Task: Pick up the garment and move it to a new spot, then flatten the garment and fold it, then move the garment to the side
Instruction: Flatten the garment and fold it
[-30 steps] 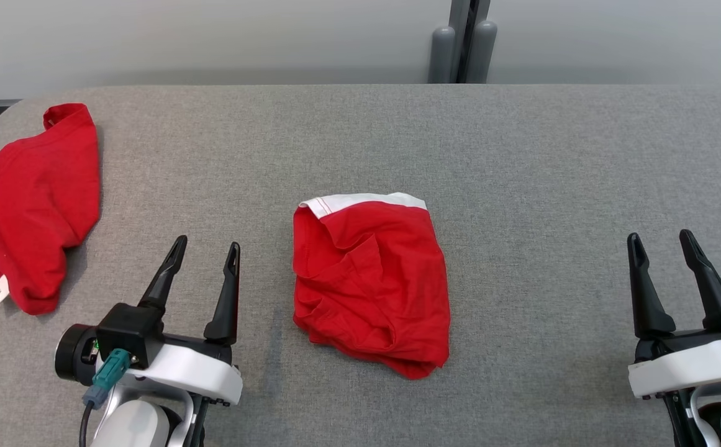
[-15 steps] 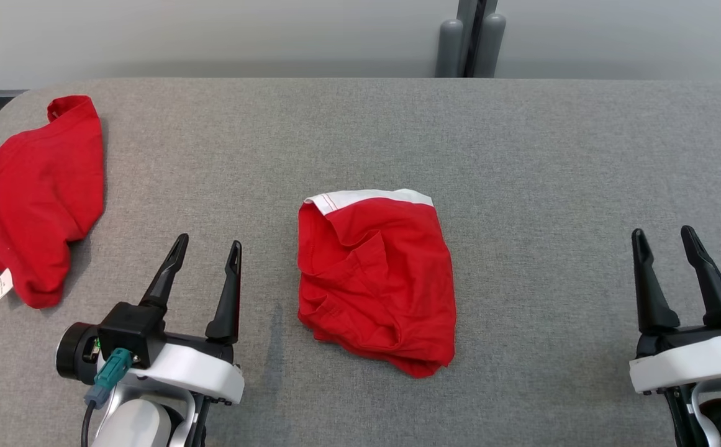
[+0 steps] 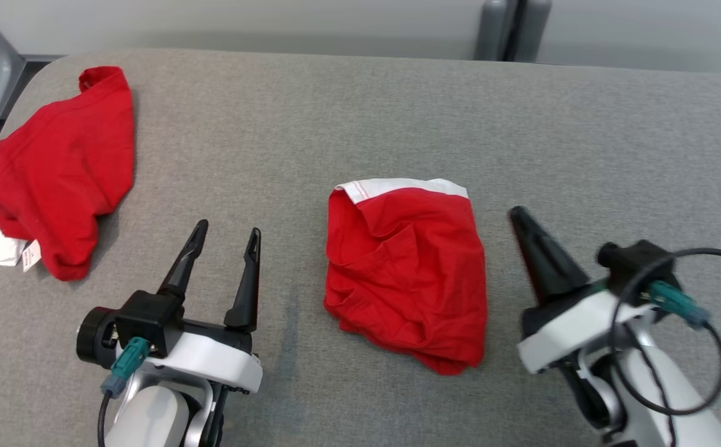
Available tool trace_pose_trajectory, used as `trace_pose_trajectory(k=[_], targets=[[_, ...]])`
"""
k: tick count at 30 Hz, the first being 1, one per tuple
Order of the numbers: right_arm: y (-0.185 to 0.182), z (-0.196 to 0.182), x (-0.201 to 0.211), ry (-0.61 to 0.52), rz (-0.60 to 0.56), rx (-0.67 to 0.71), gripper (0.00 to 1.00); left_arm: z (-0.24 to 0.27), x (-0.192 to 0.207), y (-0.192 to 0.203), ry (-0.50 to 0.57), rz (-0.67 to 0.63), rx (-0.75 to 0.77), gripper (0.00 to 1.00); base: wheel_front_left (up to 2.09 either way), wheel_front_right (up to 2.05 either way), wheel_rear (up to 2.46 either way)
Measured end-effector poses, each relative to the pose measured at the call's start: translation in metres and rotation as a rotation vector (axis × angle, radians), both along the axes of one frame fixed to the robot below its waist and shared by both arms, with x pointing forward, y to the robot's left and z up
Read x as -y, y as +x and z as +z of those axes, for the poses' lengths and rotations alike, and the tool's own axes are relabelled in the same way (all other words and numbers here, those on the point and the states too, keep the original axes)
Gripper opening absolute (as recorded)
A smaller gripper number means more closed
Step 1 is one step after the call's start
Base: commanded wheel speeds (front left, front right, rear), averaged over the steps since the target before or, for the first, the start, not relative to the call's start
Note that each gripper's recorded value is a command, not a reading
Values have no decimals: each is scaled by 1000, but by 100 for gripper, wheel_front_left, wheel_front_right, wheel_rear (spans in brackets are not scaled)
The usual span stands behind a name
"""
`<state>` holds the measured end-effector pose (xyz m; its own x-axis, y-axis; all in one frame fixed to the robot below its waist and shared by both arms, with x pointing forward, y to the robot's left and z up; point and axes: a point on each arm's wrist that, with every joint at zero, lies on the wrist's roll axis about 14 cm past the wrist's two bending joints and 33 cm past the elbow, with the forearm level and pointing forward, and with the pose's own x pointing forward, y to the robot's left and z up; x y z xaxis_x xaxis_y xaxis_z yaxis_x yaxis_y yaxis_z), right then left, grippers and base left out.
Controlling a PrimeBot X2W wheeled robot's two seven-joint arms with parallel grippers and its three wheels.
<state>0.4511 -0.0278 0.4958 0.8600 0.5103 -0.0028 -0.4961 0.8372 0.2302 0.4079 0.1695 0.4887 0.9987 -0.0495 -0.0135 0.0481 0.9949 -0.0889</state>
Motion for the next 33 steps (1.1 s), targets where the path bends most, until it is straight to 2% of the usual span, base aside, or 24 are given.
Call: trace_pose_trajectory(k=[4, 8, 18, 25, 33], targets=[[-6, -14, -49, 4, 147, -55, 0, -5, -4, -2, -8, 20, -13, 100, 0, 0, 0], [-9, -31, -78, -24, 242, -110, 0, -8, -11, -5, -10, 42, -21, 100, 0, 0, 0], [-15, -67, -95, -100, 329, -217, 0, -12, -18, -10, -18, 73, -28, 100, 0, 0, 0], [-35, -70, -115, -123, 432, -240, 0, -11, -17, -9, -20, 71, -23, 100, 0, 0, 0], [-55, -63, -131, -139, 528, -203, 0, -10, -18, -10, -19, 70, -19, 100, 0, 0, 0]])
